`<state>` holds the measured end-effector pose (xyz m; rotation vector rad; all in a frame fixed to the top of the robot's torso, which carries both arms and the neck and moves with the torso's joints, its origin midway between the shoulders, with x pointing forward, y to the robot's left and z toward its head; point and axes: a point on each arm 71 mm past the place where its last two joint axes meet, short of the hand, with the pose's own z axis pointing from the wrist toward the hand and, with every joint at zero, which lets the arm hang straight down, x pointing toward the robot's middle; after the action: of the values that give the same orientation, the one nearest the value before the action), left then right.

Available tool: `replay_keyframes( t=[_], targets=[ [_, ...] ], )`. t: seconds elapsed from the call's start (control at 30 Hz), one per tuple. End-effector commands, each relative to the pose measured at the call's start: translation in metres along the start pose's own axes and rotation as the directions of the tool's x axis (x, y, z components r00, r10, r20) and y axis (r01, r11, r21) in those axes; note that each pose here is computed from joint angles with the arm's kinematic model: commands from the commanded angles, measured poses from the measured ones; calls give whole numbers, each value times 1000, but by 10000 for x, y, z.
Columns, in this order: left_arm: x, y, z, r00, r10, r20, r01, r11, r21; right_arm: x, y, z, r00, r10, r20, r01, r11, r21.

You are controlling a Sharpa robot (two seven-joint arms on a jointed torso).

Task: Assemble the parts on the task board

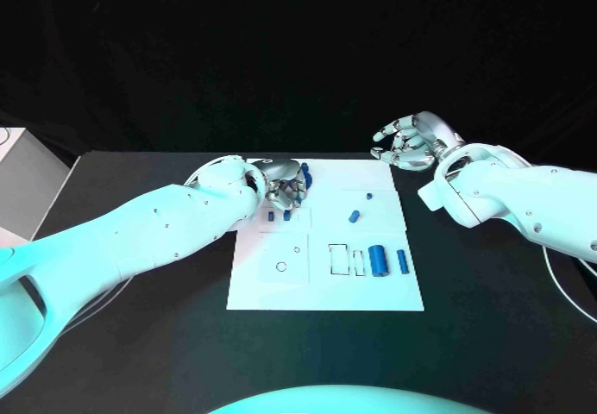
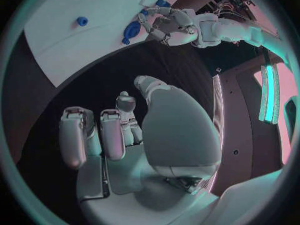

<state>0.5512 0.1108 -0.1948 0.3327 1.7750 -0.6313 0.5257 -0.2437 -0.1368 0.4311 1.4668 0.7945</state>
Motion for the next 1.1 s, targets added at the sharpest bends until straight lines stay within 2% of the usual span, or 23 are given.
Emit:
replay_keyframes(
  t=[0.03, 0.27, 0.63, 0.87, 0.97, 1.1],
  targets=[
    [37, -22, -5, 1000, 3, 16, -3, 1000, 26, 5, 15, -1, 1000, -4, -4, 4, 1000, -15],
    [-1, -37, -24, 998, -10, 66, 7, 999, 49, 5, 14, 0, 1000, -4, -4, 4, 1000, -15],
    [-30, -62, -91, 997, -34, 69, 30, 998, 63, 4, 10, 5, 1000, -5, -3, 5, 1000, -15],
    [-128, -25, -164, 996, -50, 80, 46, 997, 56, 0, 4, 6, 1000, -6, -2, 6, 1000, -14],
    [-196, 18, -224, 995, -62, 83, 58, 997, 49, -3, -2, 9, 1000, -6, -1, 6, 1000, -12],
    [-242, 77, -299, 994, -71, 78, 68, 997, 40, -7, -7, 9, 1000, -6, 0, 6, 1000, -10]
  ],
)
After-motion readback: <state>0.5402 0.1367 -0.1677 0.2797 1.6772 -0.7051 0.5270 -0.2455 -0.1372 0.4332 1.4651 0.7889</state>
